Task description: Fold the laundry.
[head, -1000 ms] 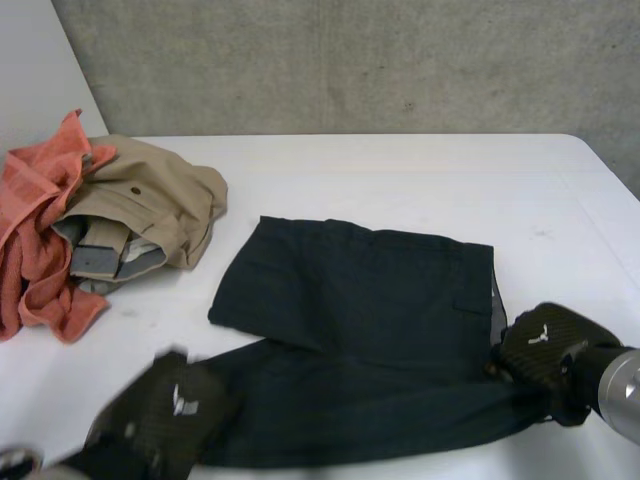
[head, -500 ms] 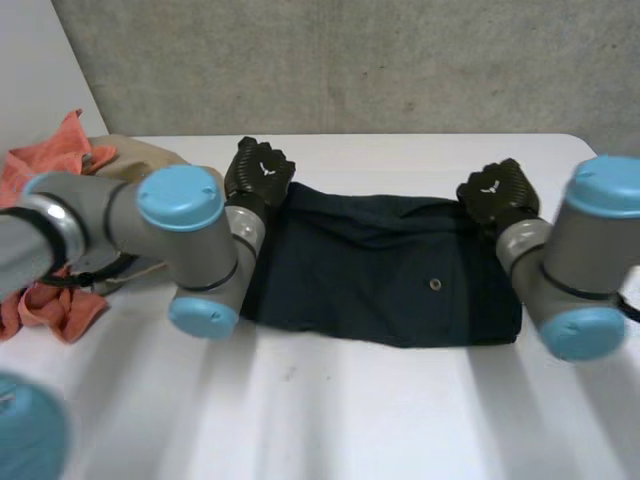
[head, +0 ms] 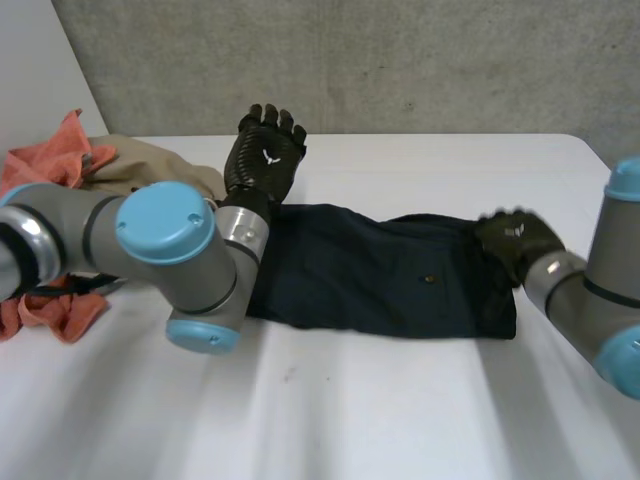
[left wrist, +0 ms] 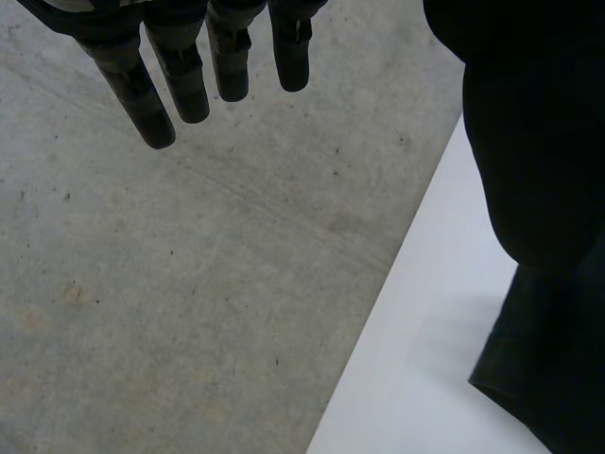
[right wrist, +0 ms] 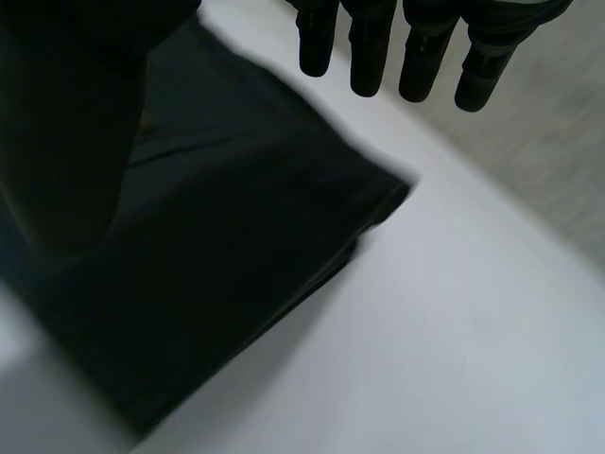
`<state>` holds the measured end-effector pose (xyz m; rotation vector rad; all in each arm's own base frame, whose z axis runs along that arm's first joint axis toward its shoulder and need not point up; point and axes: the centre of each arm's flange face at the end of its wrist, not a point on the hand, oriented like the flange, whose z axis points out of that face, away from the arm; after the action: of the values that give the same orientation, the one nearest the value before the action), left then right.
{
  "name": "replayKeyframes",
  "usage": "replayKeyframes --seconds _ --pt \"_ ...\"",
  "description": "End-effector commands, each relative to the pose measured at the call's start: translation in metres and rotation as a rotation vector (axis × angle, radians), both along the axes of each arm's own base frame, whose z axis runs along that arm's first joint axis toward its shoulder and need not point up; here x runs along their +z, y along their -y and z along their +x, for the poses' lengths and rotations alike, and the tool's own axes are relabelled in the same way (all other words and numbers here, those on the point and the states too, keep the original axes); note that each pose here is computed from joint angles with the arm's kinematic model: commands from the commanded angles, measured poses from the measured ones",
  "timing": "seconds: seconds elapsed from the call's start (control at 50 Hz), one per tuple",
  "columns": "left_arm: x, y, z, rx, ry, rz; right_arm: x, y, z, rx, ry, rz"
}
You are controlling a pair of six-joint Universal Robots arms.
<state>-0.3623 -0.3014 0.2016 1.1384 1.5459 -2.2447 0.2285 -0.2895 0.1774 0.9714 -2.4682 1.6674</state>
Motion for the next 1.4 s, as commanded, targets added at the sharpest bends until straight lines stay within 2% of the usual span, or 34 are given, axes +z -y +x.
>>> replayKeyframes --seconds 0.02,0.16,0.26,0.3,0.4,0.46,0.54,0.56,0.62,0.64,0.7,0.72,0.78,0.84,0.88,0.94,0.96,1.02,1.04,1.08,1.1,1.18,1.24,1.26,1.34,1.4 --pt "-0.002 -0.014 0.007 -0.015 -0.034 0.057 -0.025 -0.008 -0.01 0.043 0.074 0.089" --pt "-0.009 -0.02 0.006 -0.024 -0.033 0.082 -0.047 0.008 -0.012 0.002 0.039 0.043" --pt "-0.01 -0.024 0.007 -0.029 -0.028 0.088 -0.028 0.021 -0.032 -0.142 -0.027 -0.115" --pt "-0.006 -0.026 0.008 -0.03 -0.032 0.083 -0.019 0.024 -0.04 -0.16 -0.051 -0.167" --pt "0.009 -0.03 0.012 -0.028 -0.05 0.061 -0.005 0.035 -0.075 -0.182 -0.284 -0.247" --pt "0.013 -0.032 0.014 -0.025 -0.054 0.056 -0.002 0.038 -0.076 -0.157 -0.351 -0.28" --pt "0.017 -0.035 0.019 -0.019 -0.057 0.055 0.014 0.028 -0.029 -0.003 -0.363 -0.402" --pt "0.018 -0.036 0.02 -0.018 -0.057 0.055 0.023 0.015 0.005 0.105 -0.334 -0.479" --pt "0.02 -0.039 0.022 -0.018 -0.061 0.057 0.03 -0.009 0.047 0.263 -0.29 -0.567" --pt "0.023 -0.04 0.025 -0.017 -0.07 0.057 0.025 -0.026 0.069 0.373 -0.272 -0.598" --pt "0.026 -0.041 0.027 -0.016 -0.09 0.063 0.002 -0.055 0.097 0.56 -0.276 -0.588" --pt "0.027 -0.042 0.029 -0.015 -0.106 0.072 -0.02 -0.077 0.11 0.698 -0.314 -0.568" --pt "0.029 -0.045 0.031 -0.021 -0.138 0.087 -0.041 -0.099 0.119 0.844 -0.401 -0.574" --pt "0.031 -0.047 0.032 -0.025 -0.158 0.095 -0.039 -0.105 0.123 0.891 -0.447 -0.62" --pt "0.031 -0.046 0.033 -0.022 -0.161 0.097 -0.034 -0.103 0.124 0.877 -0.419 -0.625" --pt "0.037 -0.044 0.032 -0.021 -0.173 0.082 -0.005 -0.093 0.122 0.784 -0.272 -0.608" --pt "0.039 -0.043 0.032 -0.022 -0.177 0.076 0.012 -0.087 0.115 0.716 -0.148 -0.561" --pt "0.048 -0.041 0.029 -0.029 -0.201 0.055 0.037 -0.079 0.105 0.61 0.058 -0.476" --pt "0.053 -0.04 0.027 -0.035 -0.221 0.05 0.052 -0.072 0.096 0.534 0.191 -0.423" --pt "0.057 -0.041 0.024 -0.044 -0.243 0.046 0.064 -0.062 0.085 0.465 0.291 -0.382" --pt "0.06 -0.042 0.022 -0.052 -0.259 0.048 0.073 -0.048 0.07 0.383 0.372 -0.349" --pt "0.065 -0.058 -0.003 -0.156 -0.344 0.1 0.079 -0.02 0.029 0.196 0.405 -0.287" --pt "0.051 -0.068 -0.022 -0.221 -0.345 0.167 0.074 -0.008 0.012 0.105 0.387 -0.236" --pt "0.042 -0.076 -0.036 -0.272 -0.332 0.213 0.068 -0.001 0.004 0.057 0.371 -0.204" --pt "0.014 -0.081 -0.064 -0.36 -0.274 0.331 0.045 0.012 0.001 -0.004 0.332 -0.119" --pt "-0.013 -0.077 -0.077 -0.365 -0.222 0.41 0.031 0.021 0.003 -0.01 0.316 -0.075"
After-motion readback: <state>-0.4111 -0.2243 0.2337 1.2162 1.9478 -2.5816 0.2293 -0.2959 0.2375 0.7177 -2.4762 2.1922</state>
